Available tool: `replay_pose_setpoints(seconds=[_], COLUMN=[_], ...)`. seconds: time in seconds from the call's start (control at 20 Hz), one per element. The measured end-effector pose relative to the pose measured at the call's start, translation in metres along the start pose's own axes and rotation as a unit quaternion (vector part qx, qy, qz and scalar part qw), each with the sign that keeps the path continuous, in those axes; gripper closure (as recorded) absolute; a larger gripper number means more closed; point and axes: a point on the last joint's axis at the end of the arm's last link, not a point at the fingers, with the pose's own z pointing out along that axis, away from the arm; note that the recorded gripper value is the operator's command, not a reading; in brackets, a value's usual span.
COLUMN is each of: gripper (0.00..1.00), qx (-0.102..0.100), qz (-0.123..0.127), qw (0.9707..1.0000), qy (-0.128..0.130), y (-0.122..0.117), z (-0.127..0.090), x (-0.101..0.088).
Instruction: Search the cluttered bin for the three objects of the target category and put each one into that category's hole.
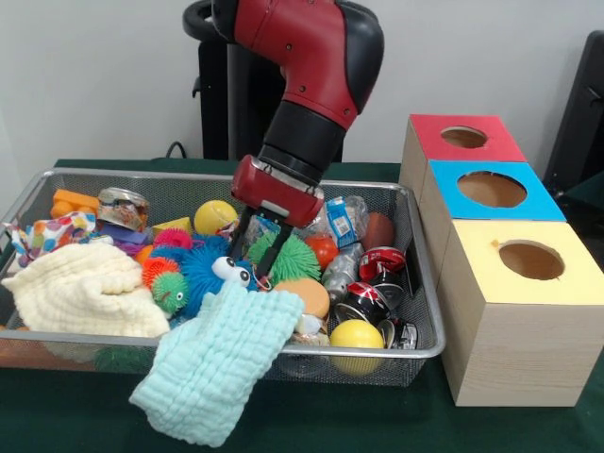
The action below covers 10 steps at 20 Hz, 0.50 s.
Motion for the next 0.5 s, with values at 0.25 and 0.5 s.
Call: replay_pose_setpoints(seconds=[0.25,0.5], gripper=[1.0,1.0], qx=[0.002,0.007], qz=[0.002,0.01], qw=[1.0,0.9999], qy=[-0.003,-0.005], y=[-0.017,-0.031], z=[-0.001,0.0], x=[0.001,0.0])
